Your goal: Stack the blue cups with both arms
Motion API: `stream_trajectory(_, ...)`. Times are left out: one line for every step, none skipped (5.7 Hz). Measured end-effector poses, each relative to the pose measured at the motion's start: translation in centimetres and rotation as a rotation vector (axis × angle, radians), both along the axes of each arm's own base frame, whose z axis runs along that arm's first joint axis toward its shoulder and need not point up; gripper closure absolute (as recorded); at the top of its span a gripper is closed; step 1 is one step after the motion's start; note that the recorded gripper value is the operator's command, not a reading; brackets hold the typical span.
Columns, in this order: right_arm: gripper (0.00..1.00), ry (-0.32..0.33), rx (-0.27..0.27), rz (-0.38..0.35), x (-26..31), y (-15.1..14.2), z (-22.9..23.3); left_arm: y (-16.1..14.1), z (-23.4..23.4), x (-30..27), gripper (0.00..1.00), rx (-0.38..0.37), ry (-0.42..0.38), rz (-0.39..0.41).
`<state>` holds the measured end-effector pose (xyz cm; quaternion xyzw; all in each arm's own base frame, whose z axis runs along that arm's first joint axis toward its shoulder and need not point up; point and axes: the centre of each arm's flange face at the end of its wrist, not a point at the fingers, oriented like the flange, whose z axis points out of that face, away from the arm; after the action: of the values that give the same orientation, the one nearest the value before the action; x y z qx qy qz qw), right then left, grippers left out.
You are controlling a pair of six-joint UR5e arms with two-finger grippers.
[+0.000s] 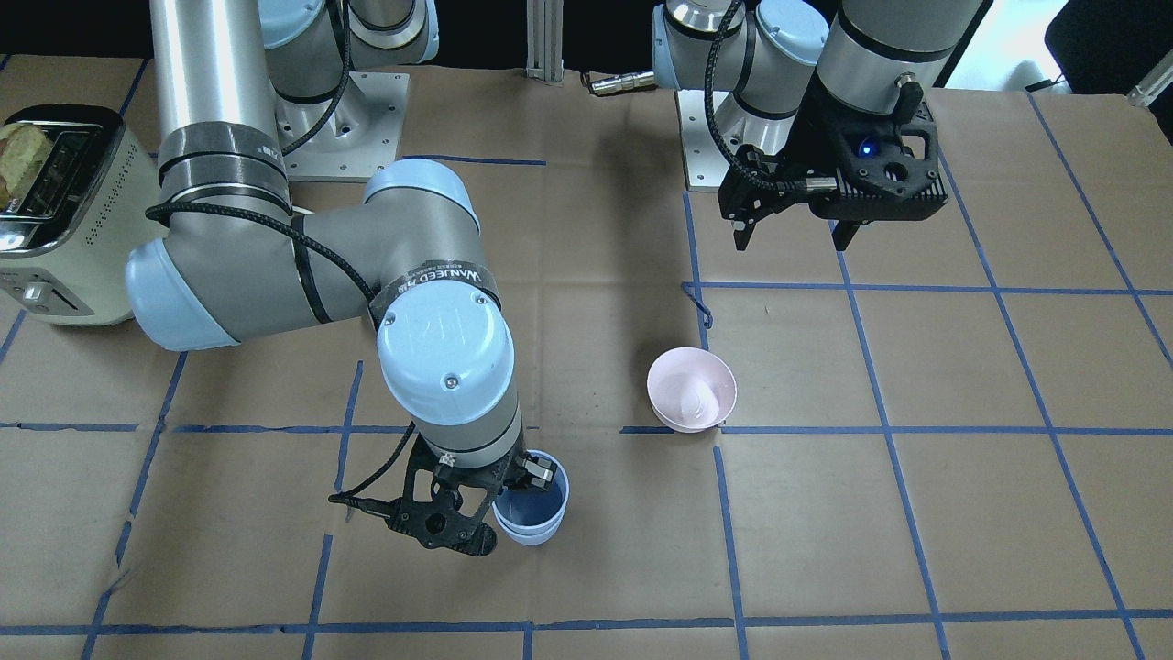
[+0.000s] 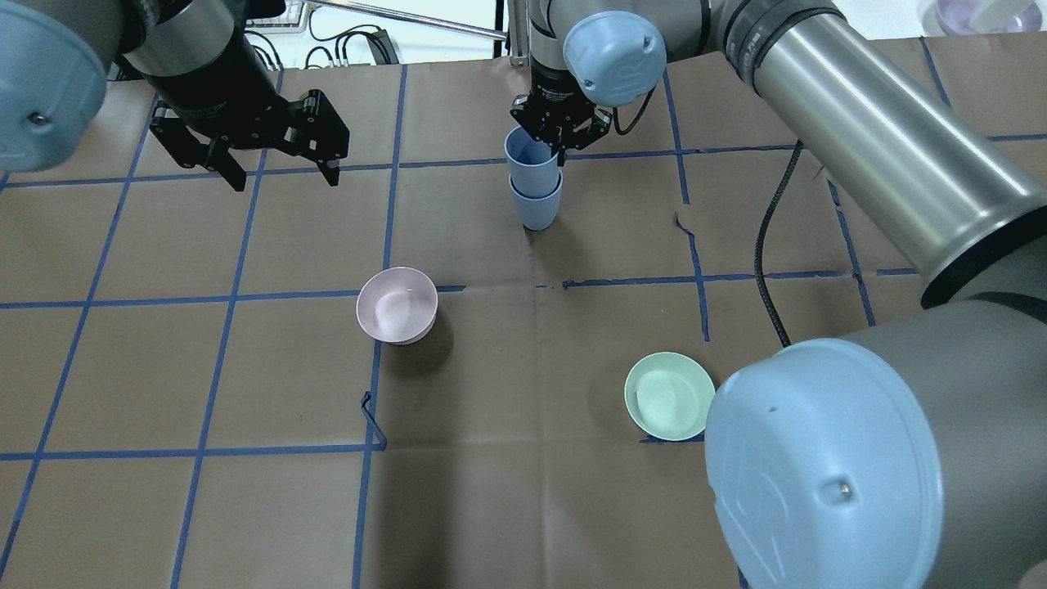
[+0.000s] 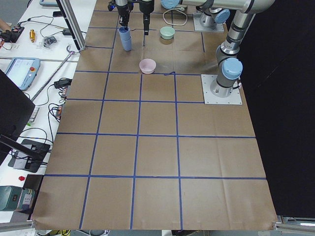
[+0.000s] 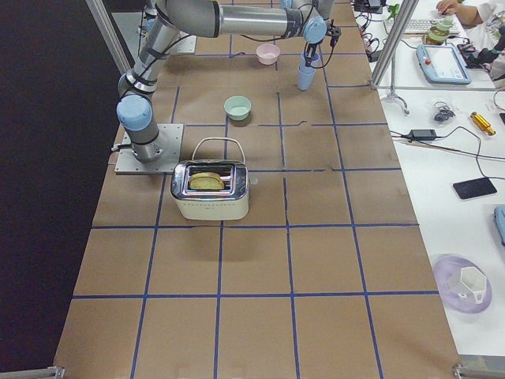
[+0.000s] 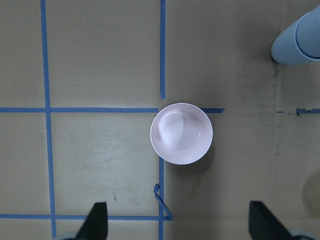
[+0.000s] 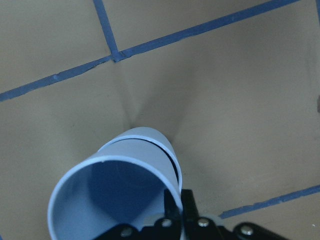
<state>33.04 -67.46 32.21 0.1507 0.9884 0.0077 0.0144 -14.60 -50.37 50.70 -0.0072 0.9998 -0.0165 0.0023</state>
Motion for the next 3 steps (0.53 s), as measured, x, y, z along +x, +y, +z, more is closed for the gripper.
stream_trajectory(0.00, -0.005, -0.015, -0.002, 0.0, -0.2, 0.4, 0.0, 0.0, 0.0, 0.01, 0.000, -0.001, 0.000)
stream_trajectory(0.00, -0.012, -0.037, -0.007, -0.3, -0.4, 1.8, 0.0, 0.0, 0.0, 0.01, 0.000, 0.000, 0.000)
stream_trajectory(0.00, -0.016, -0.055, -0.012, -0.9, -0.1, 4.5, 0.0, 0.0, 0.0, 0.01, 0.001, 0.000, 0.000)
